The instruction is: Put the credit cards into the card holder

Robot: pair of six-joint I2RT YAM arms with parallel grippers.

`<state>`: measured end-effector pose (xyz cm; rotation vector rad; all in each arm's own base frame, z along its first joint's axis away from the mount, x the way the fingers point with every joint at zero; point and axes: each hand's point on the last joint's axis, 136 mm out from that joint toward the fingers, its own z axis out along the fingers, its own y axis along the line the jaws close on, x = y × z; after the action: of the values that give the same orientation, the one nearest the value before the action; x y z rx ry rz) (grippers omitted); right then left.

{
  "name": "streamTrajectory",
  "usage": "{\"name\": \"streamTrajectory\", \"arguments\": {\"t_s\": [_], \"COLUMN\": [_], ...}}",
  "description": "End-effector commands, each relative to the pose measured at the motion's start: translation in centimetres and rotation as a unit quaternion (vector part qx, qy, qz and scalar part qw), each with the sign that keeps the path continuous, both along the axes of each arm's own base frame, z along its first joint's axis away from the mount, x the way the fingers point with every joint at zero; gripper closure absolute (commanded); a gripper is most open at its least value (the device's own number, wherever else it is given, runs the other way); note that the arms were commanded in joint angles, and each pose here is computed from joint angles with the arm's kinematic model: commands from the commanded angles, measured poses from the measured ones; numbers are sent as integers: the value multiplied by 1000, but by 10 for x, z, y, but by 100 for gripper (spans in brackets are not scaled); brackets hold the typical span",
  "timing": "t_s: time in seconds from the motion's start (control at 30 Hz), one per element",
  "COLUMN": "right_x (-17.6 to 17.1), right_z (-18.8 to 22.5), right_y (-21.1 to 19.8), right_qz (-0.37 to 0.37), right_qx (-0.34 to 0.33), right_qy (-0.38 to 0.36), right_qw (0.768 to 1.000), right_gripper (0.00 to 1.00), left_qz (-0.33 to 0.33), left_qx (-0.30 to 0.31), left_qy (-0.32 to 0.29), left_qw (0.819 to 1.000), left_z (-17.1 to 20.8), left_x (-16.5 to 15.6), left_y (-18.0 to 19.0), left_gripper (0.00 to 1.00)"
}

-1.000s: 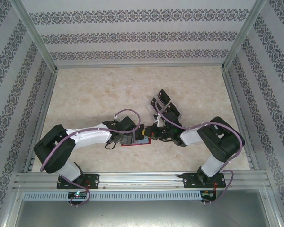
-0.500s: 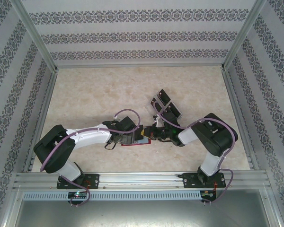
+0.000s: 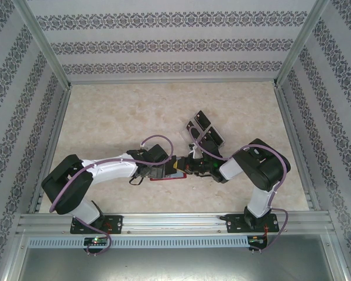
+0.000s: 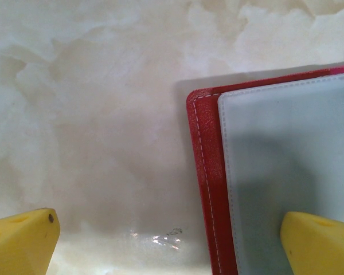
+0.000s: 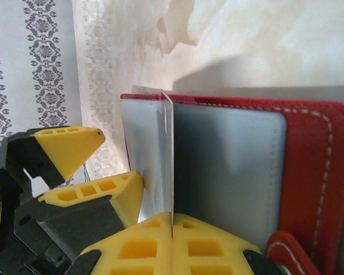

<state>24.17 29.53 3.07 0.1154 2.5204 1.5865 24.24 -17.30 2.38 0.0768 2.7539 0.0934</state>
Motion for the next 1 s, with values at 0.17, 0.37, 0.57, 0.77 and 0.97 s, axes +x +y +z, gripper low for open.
{"name": "streamTrajectory", "arguments": {"t_s": [0.17, 0.37, 0.57, 0.77, 0.97], "right_x": [-11, -15, -18, -17, -17], "right_z": [-7, -9, -12, -14, -17], "right_y": [-3, -1, 4, 6, 10], "right_qz": [8, 15, 22, 18, 18], "right_qx": [-3, -3, -3, -4, -7], "right_qy": [3, 8, 12, 15, 20], "right_qw": [1000, 1000, 1000, 1000, 1000], "right_gripper": [100, 100, 100, 100, 100], "left_qz": [-1, -1, -2, -1, -1], "left_qx": [58, 57, 58, 57, 57], "left_qy": [39, 37, 38, 37, 38], "left_qw": [998, 998, 998, 998, 998], "left_z": [-16, -15, -16, -15, -16], "left_x": [-23, -23, -23, -23, -24], "left_y": [27, 27, 27, 27, 27], "left_gripper": [0, 0, 0, 0, 0]}}
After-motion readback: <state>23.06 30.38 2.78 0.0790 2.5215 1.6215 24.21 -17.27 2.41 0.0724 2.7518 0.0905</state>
